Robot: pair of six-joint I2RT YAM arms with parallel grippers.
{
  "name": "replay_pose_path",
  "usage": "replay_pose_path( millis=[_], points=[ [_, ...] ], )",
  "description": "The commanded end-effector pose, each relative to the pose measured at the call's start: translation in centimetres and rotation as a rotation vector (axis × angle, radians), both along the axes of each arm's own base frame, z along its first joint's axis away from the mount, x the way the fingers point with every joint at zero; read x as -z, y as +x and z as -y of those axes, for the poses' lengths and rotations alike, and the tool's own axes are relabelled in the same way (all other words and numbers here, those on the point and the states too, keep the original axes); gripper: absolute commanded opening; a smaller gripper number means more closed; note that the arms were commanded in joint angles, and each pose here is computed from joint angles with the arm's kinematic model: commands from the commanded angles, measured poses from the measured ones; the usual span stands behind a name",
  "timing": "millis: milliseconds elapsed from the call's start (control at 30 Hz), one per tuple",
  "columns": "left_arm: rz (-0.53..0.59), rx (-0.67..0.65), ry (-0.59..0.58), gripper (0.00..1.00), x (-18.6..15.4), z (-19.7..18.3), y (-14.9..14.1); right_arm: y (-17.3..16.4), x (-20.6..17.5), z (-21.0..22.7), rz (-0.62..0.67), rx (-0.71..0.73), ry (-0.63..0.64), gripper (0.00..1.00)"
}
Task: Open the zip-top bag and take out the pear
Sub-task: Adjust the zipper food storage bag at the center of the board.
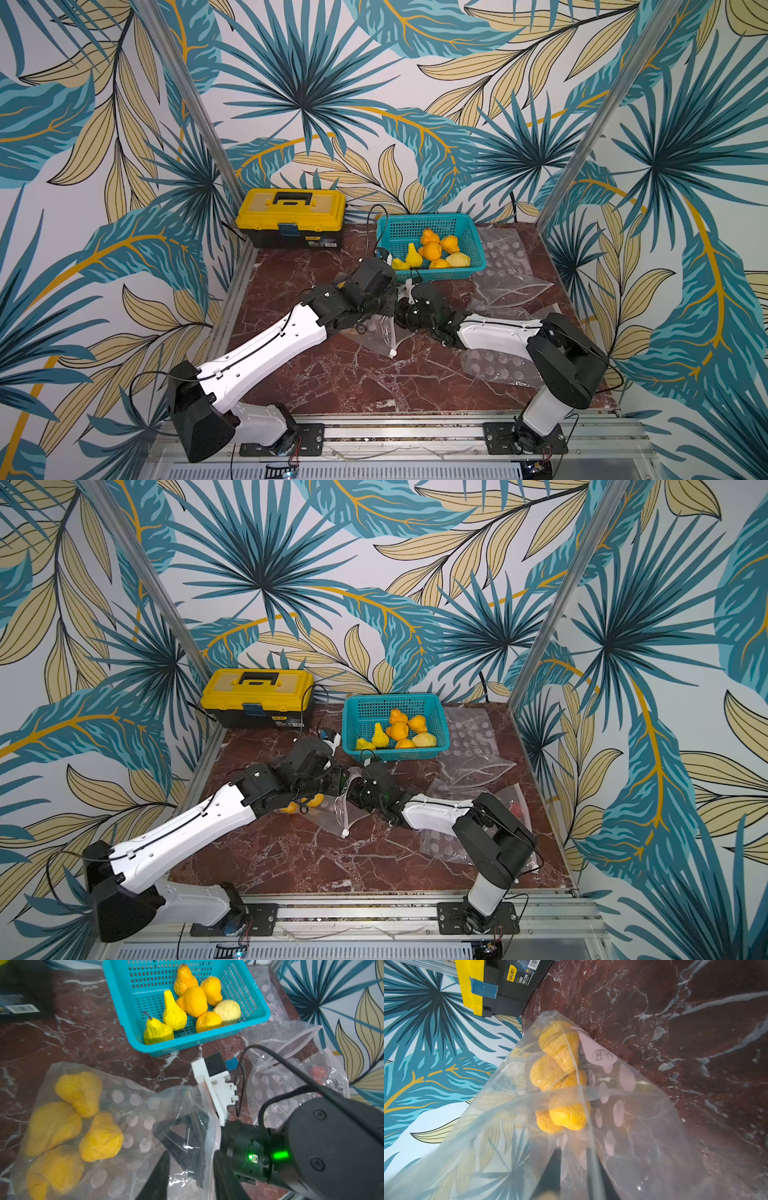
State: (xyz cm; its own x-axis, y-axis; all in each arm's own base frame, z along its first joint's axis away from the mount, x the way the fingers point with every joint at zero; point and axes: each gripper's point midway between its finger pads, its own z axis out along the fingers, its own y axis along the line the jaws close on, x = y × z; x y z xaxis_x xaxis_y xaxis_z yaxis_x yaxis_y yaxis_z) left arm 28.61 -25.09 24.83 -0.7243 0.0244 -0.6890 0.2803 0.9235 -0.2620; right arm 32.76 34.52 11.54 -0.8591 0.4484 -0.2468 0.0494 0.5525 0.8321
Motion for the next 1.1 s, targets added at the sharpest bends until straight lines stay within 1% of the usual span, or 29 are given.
replay_pose_path(
  millis=[0, 133, 233, 300, 367, 533, 633, 733, 833, 900, 967, 1067],
  points=[
    [0.049, -0.104, 0.043, 0.43, -0.1, -4.1, 1.0, -0.1, 0.8, 0.1, -0.005, -0.024, -0.014, 0.26],
    [-0.053, -0.192, 0.049, 0.41, 3.4, -8.5, 1.3, -0.1, 0.8, 0.2, -0.004, -0.043, -0.017, 0.28],
    [-0.148, -0.229, 0.058, 0.33, 6.5, -10.6, 1.5, -0.2, 0.7, 0.0, -0.005, -0.069, -0.020, 0.30],
    [-0.201, -0.236, 0.064, 0.29, 8.2, -11.3, 1.8, -0.2, 0.6, -0.1, -0.002, -0.083, -0.027, 0.30],
    [-0.250, -0.216, 0.059, 0.27, 9.3, -11.2, 2.1, -0.3, 0.6, -0.1, -0.004, -0.095, -0.036, 0.31],
    [-0.336, -0.242, 0.112, 0.27, 12.4, -12.3, 4.0, -0.4, 0.7, -0.3, -0.008, -0.122, -0.051, 0.31],
    [-0.366, -0.276, 0.165, 0.27, 14.1, -13.7, 4.5, -0.5, 0.9, -0.3, -0.015, -0.128, -0.063, 0.31],
    [-0.401, -0.306, 0.177, 0.27, 15.6, -14.8, 4.7, -0.5, 1.1, -0.4, -0.017, -0.138, -0.067, 0.32],
    [-0.421, -0.321, 0.177, 0.27, 16.6, -15.4, 4.8, -0.5, 1.1, -0.7, -0.022, -0.153, -0.067, 0.32],
    [-0.427, -0.315, 0.151, 0.28, 16.7, -15.2, 5.0, -0.5, 1.2, -0.8, -0.025, -0.157, -0.067, 0.32],
    [-0.408, -0.310, 0.129, 0.29, 15.9, -14.9, 5.3, -0.6, 1.2, -0.8, -0.025, -0.159, -0.069, 0.32],
    [-0.337, -0.328, 0.112, 0.33, 13.6, -15.2, 6.0, -0.6, 1.4, -0.6, -0.029, -0.157, -0.078, 0.32]
  ],
)
